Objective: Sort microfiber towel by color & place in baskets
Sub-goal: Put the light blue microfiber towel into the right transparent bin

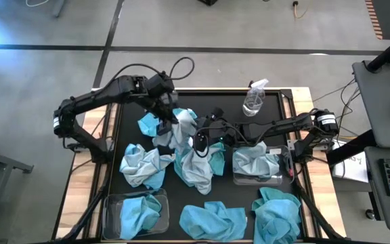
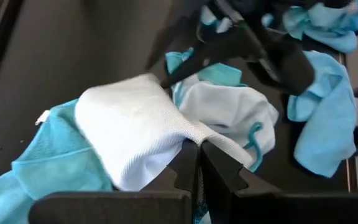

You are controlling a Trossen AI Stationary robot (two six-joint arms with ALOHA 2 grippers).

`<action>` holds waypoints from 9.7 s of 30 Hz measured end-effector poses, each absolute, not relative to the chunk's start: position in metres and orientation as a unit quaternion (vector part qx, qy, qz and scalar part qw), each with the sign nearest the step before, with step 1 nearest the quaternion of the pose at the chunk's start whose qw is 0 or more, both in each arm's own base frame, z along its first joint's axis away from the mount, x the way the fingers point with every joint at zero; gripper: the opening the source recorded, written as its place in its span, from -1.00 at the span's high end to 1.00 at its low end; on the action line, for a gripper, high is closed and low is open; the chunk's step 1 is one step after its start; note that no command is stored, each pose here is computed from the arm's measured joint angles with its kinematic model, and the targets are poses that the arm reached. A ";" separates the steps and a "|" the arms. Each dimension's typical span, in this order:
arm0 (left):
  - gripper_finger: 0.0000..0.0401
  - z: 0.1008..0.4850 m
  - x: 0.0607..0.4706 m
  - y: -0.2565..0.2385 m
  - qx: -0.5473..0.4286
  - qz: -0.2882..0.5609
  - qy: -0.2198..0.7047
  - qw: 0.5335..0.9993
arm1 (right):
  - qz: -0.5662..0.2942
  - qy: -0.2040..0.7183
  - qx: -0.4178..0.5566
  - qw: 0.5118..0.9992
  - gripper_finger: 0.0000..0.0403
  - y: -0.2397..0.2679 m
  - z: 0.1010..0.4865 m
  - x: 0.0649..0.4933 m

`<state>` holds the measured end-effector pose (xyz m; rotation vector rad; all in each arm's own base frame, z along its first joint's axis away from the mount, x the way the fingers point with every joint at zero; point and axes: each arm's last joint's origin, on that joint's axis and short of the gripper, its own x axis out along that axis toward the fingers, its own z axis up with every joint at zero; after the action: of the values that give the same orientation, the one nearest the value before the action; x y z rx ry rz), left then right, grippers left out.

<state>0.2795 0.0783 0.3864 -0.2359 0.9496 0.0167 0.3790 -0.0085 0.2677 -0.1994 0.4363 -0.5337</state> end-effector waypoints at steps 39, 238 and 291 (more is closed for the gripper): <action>1.00 0.389 0.286 0.056 -0.123 -0.025 0.449 0.884 | -0.182 0.205 -0.133 0.953 0.59 -0.005 0.271 0.382; 0.20 0.386 0.239 0.131 -0.016 0.319 0.553 0.769 | -0.162 0.701 0.004 0.695 0.93 0.119 0.266 0.252; 0.20 0.386 0.239 0.132 -0.014 0.319 0.551 0.771 | -0.082 0.458 0.129 0.876 0.96 0.070 0.452 0.162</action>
<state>0.2395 0.1317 0.3859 -0.0306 1.1944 0.6918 0.1624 0.0700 0.4524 0.2702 0.9561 -0.1718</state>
